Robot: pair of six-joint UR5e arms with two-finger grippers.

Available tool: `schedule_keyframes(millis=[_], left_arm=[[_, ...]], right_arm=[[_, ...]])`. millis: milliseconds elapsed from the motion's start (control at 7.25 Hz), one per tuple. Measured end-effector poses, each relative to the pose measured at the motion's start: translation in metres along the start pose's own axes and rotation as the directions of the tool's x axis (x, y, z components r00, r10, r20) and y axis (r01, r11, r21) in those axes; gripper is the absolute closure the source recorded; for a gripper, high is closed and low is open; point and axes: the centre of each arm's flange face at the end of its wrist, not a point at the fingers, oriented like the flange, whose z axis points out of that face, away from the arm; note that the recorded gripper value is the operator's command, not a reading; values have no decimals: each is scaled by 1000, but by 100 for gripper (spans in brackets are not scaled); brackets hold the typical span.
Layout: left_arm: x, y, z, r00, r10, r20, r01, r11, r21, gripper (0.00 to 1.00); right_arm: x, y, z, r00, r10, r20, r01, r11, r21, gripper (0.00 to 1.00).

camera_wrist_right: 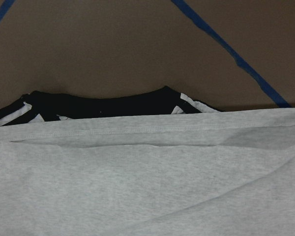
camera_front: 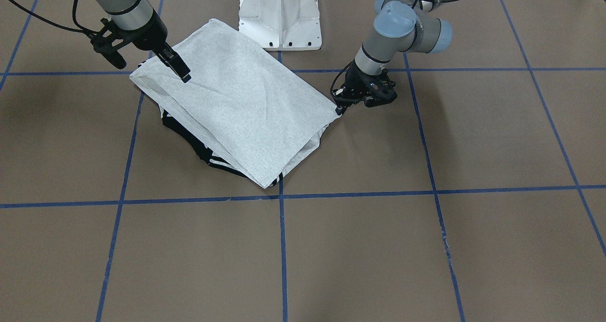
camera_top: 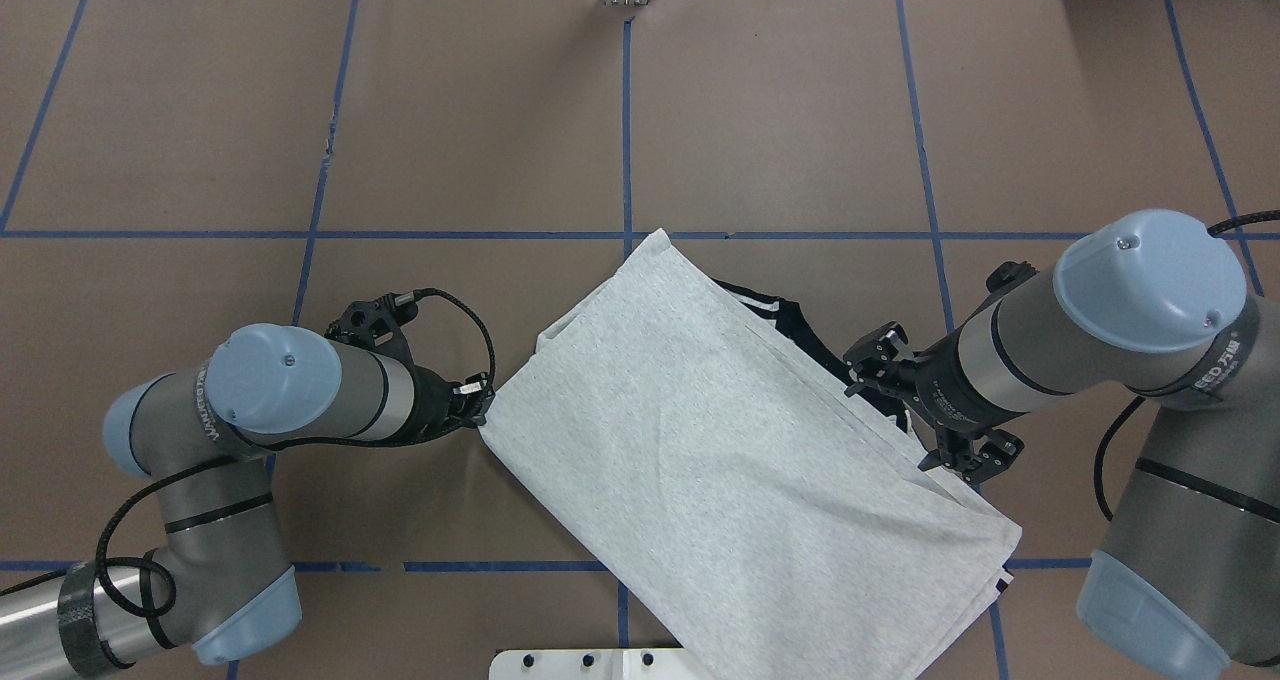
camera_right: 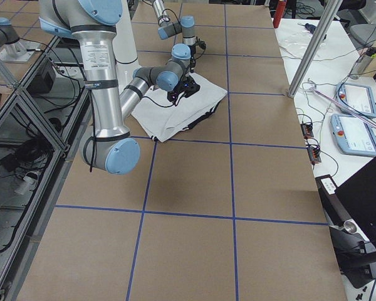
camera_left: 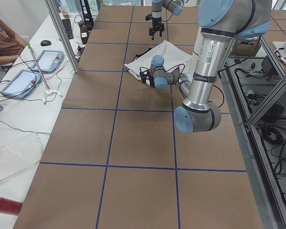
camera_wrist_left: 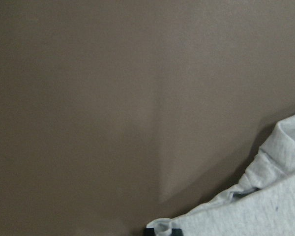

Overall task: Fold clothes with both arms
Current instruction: 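Release the shirt and raise the right gripper while the left gripper lifts away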

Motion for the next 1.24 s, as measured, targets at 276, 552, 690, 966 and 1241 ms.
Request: schedule_keyframes(millis=[276,552,690,966,1241], left_arm=[[18,-66,-5,999,47,19,-49,993,108,100],[71,-165,5,999,18,37,-26,969,247,100],[99,-211,5,1000,-4,23,-3,954,299,100],[141,-276,14,1000,-25,-13,28,926,377,51],[155,-291,7,999,-15,-43,31,918,396,50]], right_arm=[[-2,1,-1,1000,2,6,-2,1000,2,0],[-9,3,-4,1000,6,25,-6,1000,12,0],[-12,1,-6,999,7,40,-9,1000,28,0],[-26,5,-11,996,-5,84,-1,998,63,0],[-54,22,-4,992,-32,125,21,996,91,0]])
